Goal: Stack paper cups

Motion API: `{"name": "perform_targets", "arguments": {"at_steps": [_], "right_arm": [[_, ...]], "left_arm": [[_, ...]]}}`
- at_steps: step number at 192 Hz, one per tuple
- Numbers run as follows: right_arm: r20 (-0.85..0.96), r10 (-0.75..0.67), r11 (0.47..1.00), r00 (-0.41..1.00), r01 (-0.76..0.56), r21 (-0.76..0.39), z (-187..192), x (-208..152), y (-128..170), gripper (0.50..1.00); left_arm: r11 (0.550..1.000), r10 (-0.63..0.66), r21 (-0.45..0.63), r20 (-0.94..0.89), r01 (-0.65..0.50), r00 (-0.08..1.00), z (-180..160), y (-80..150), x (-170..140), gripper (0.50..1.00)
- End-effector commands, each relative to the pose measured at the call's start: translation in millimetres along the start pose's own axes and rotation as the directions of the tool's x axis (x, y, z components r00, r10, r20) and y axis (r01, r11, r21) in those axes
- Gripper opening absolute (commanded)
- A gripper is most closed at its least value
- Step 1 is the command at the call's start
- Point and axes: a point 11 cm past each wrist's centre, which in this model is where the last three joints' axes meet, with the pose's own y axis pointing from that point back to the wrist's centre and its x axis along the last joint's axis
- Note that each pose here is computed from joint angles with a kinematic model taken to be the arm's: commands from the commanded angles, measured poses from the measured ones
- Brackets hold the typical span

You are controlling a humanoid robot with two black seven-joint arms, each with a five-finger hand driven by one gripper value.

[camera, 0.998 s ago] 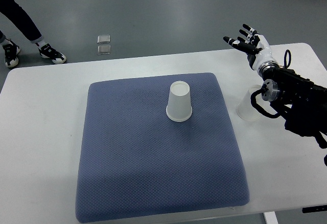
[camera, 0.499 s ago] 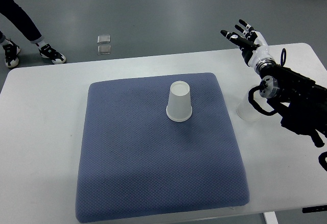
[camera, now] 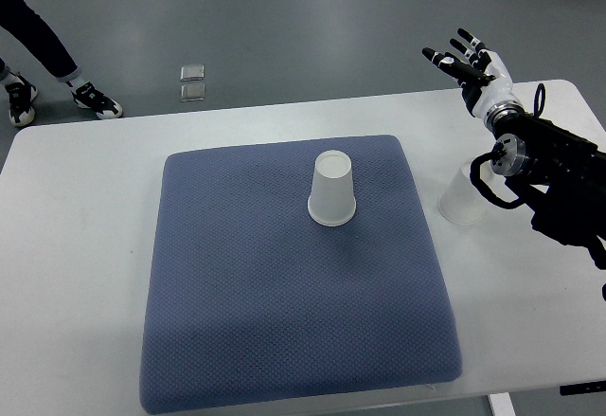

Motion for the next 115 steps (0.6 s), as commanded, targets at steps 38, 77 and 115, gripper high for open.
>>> {"name": "perform_targets", "arguments": {"at_steps": [38,77,115], "right_arm": [[-0.081,0.009,0.988,0.997,0.003,0.153,-99,32,-8,0.917],[-0.227,-0.025,0.98,0.974,0.068,0.187,-162,42,2,0.917],[-0.494,-0.071,0.969,0.867,0.178,0.172,-207,41,15,0.917]], "left_arm": [[1.0,0.0,0.0,0.0,0.0,1.0,0,0,0,1.0],[1.0,0.0,0.0,0.0,0.0,1.0,0,0,0,1.0],[1.0,0.0,0.0,0.0,0.0,1.0,0,0,0,1.0]]}}
